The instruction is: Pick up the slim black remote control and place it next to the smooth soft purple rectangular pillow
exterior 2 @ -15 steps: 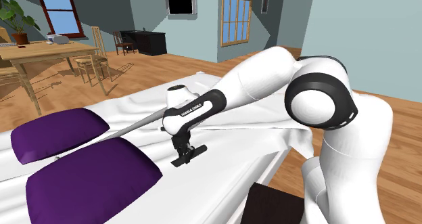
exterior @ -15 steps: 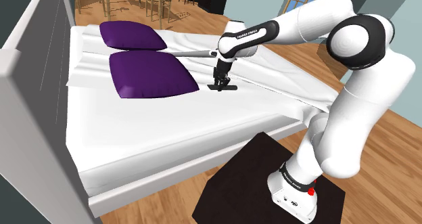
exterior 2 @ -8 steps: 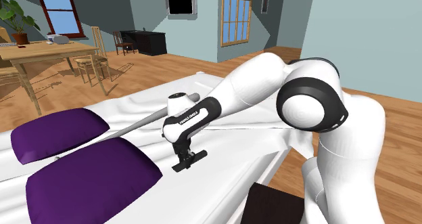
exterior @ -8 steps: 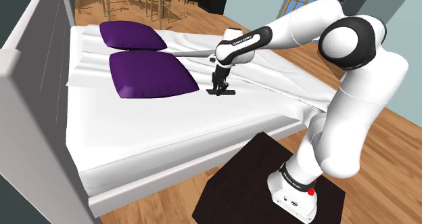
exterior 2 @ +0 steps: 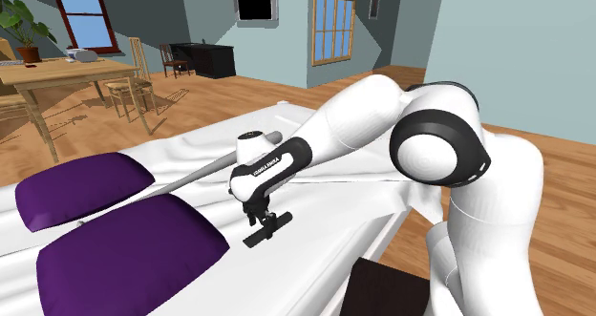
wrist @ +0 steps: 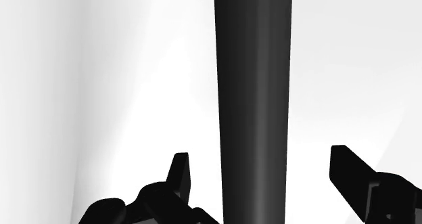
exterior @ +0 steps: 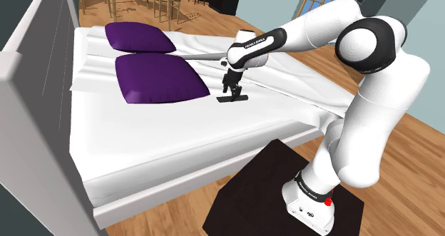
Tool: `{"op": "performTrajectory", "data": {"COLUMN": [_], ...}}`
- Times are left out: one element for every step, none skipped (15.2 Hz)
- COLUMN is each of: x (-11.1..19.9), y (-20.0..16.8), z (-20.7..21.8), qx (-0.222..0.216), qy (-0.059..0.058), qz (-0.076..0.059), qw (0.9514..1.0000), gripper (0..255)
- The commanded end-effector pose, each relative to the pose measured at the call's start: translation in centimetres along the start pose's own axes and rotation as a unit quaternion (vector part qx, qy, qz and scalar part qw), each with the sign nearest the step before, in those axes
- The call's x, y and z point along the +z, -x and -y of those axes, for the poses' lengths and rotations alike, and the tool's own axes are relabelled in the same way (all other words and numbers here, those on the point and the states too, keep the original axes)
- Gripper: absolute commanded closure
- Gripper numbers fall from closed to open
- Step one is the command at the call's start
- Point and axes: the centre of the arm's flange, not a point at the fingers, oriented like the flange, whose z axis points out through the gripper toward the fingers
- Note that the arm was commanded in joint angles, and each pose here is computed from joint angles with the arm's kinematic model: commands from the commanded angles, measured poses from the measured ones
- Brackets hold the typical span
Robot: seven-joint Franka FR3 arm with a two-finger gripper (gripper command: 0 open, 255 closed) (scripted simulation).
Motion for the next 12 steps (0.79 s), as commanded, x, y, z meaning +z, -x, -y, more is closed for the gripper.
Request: {"op": "performTrajectory", "data": {"x": [0.0,0.0,0.0,-1.3,-2.6,-4.0,-5.0,-5.0,-5.0,-5.0,-5.0,-5.0], "y": [0.0,0.0,0.0,0.0,0.0,0.0,0.0,0.0,0.0,0.0,0.0,0.0], "z": [0.0,0.0,0.0,0.0,0.0,0.0,0.0,0.0,0.0,0.0,0.0,0.0], "qx": [0.000,0.000,0.000,0.000,0.000,0.000,0.000,0.000,0.000,0.000,0.000,0.000], "qy": [0.000,0.000,0.000,0.000,0.000,0.000,0.000,0.000,0.000,0.000,0.000,0.000], "qz": [0.000,0.000,0.000,0.000,0.000,0.000,0.000,0.000,0.000,0.000,0.000,0.000], "qw": [1.0000,1.0000,1.0000,1.0000,1.0000,1.0000,1.0000,1.0000,1.0000,1.0000,1.0000,1.0000], "gripper": [0,0,0,0,0,0,0,0,0,0,0,0]}}
